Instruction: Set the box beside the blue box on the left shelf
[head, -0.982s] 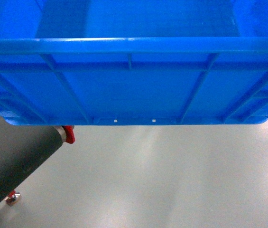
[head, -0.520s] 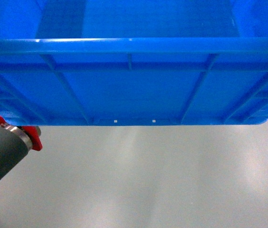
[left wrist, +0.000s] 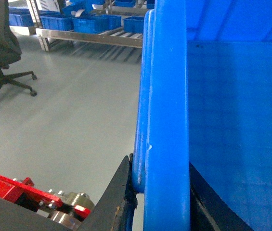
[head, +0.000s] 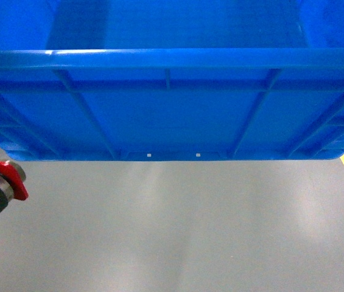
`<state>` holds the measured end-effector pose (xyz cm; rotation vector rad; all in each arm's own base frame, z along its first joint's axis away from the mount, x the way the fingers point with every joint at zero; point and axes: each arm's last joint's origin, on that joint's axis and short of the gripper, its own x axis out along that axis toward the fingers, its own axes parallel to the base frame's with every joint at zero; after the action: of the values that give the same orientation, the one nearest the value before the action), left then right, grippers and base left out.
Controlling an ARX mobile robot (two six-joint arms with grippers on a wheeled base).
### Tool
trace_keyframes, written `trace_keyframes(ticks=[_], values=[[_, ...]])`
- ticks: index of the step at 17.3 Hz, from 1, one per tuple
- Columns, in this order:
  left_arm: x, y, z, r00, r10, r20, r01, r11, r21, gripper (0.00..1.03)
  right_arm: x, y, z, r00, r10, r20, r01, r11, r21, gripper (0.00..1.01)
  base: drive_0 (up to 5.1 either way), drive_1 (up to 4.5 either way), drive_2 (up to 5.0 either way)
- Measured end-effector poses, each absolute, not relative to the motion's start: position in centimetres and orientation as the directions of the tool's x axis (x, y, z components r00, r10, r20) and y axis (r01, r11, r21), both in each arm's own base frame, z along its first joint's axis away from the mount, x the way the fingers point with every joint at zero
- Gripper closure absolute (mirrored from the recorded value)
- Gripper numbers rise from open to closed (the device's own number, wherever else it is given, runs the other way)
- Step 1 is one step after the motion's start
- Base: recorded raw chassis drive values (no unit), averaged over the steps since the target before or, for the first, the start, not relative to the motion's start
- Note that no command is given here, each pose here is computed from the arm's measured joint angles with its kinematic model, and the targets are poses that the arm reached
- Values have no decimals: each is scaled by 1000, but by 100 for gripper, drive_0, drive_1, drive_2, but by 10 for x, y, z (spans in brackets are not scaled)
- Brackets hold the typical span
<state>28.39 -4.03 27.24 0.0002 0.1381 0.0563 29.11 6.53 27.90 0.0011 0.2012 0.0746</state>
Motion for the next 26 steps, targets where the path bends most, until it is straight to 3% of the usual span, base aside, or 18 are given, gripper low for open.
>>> trace_keyframes(ticks=[10, 26], values=[[284, -40, 272, 989, 56, -137, -56, 998, 4, 84, 291, 65, 279, 977, 74, -199, -74, 997, 9, 81, -151, -151, -151], [283, -41, 273, 989, 56, -135, -56, 998, 4, 85, 291, 65, 279, 978, 74, -197, -74, 997, 9, 81, 1, 406, -404]])
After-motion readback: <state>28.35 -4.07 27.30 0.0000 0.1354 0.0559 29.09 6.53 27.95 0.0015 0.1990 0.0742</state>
